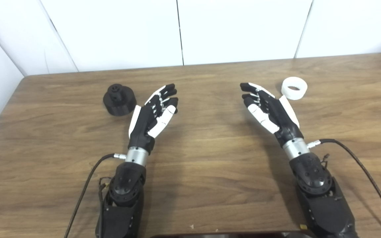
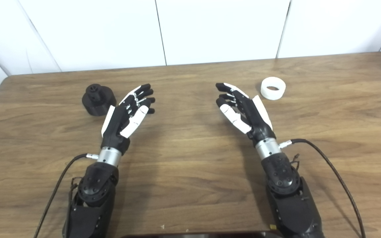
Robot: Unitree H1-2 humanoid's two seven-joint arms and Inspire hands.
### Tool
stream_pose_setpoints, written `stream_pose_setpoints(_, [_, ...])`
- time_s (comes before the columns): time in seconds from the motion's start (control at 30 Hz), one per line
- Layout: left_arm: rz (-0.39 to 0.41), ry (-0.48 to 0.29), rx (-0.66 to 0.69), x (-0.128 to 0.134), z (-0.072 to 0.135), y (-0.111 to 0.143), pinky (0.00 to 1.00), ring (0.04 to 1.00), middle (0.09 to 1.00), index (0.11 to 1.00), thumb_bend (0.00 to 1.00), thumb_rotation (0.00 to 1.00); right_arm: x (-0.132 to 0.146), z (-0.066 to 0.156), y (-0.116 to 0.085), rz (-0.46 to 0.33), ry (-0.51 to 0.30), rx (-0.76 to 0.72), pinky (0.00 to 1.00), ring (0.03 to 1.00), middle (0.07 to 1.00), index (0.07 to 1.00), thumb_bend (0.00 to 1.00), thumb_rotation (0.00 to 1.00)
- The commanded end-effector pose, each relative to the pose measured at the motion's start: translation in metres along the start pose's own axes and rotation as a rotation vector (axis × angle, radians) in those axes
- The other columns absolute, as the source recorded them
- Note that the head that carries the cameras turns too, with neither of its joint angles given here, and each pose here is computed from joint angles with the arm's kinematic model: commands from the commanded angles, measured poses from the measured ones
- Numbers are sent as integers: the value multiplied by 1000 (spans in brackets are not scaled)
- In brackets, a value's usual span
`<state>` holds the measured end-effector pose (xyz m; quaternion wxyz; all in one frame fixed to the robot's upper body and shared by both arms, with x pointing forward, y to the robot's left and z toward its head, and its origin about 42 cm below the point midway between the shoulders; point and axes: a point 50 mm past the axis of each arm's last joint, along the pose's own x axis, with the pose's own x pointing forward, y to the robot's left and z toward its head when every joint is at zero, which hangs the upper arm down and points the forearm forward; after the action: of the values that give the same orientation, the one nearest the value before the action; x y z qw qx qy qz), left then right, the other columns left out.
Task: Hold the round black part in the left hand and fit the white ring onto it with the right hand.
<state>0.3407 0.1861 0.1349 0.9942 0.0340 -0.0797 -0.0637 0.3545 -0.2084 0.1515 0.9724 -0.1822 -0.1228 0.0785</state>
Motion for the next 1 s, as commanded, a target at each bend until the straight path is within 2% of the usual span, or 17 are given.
stream_pose_setpoints(0.0, [5, -65, 7, 9, 17, 1, 680, 792, 842, 828, 557, 543, 13, 20, -5, -29, -88, 2, 736, 806, 852, 827, 532, 811])
stream_pose_setpoints(0.33, [4, -69, 14, 9, 16, 2, 672, 790, 839, 825, 551, 540, 15, 21, -4, -30, -89, 7, 735, 801, 848, 823, 533, 802])
stream_pose_setpoints(0.5, [4, -68, 10, 10, 13, 3, 678, 792, 837, 823, 571, 540, 15, 18, -3, -30, -93, 0, 737, 798, 851, 827, 501, 797])
stream_pose_setpoints(0.73, [5, -74, 31, 13, 14, 4, 679, 800, 851, 830, 543, 542, 20, 20, -1, -45, -105, -8, 724, 795, 842, 822, 528, 820])
stream_pose_setpoints(0.83, [27, -117, 174, 13, 20, 7, 644, 767, 838, 812, 516, 468, 21, 21, -2, -44, -106, -12, 736, 799, 841, 820, 527, 823])
stream_pose_setpoints(0.9, [60, -161, 398, 10, 29, 7, 598, 725, 825, 803, 536, 414, 22, 22, -2, -41, -111, -11, 737, 799, 842, 822, 519, 819])
stream_pose_setpoints(0.97, [86, -206, 552, 7, 36, 7, 568, 699, 813, 795, 570, 376, 22, 22, -2, -40, -114, -11, 732, 797, 842, 822, 511, 819])
